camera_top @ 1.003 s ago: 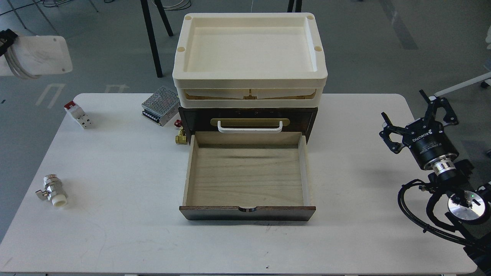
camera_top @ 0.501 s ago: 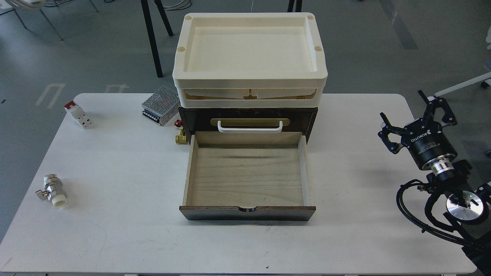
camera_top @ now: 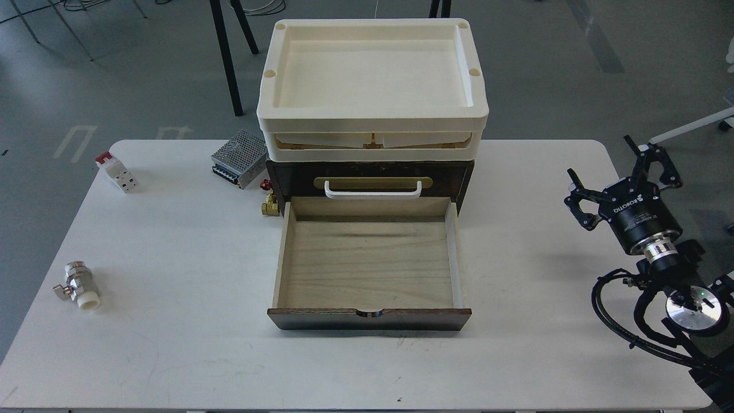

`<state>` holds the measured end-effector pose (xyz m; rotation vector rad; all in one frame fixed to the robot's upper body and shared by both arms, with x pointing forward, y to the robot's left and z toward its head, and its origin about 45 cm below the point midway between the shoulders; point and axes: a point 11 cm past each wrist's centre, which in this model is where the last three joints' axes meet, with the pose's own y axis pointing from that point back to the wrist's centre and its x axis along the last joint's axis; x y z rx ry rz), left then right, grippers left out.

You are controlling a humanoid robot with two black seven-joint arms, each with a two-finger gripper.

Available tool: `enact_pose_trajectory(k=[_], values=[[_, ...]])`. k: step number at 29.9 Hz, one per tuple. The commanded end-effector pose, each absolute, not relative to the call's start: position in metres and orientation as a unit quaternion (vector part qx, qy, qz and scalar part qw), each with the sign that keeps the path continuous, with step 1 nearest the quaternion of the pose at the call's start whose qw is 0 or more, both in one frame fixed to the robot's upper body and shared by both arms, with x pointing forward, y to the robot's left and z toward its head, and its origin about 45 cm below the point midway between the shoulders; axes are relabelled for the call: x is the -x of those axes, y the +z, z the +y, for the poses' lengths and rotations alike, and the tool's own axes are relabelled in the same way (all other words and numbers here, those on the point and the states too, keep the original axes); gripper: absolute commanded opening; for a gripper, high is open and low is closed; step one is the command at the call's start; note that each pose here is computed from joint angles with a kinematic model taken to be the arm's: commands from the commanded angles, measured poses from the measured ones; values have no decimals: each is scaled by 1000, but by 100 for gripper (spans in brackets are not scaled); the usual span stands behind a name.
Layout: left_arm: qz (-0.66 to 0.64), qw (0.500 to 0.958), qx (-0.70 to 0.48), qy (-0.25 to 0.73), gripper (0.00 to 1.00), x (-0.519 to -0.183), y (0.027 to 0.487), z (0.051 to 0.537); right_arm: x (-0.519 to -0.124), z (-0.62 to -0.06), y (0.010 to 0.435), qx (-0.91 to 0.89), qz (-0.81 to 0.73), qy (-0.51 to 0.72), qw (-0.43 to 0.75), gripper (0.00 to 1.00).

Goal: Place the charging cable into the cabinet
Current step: 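Lift the charger with the left gripper up and over the cabinet, then lower the held charger down into the open drawer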

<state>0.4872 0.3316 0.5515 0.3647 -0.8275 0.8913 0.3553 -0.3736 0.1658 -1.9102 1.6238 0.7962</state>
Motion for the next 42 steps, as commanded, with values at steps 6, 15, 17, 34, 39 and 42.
enact_pose_trajectory(k=[6,15,17,34,39,42], values=[[-482,822,-200,228,4,-427,529,233,-355,-374,166,702,597,293,253,99],[-490,840,-201,122,4,-386,479,190,-355,-374,166,703,597,292,253,99],[-486,845,-192,109,4,-378,465,182,-355,-374,165,703,597,293,252,99],[-419,883,-201,66,4,-348,351,177,-355,-374,166,703,597,293,253,99],[-401,893,-195,66,4,-338,327,176,-355,-373,166,703,596,293,253,99],[-385,900,-195,67,4,-332,309,176,-355,-373,166,703,597,293,252,99]])
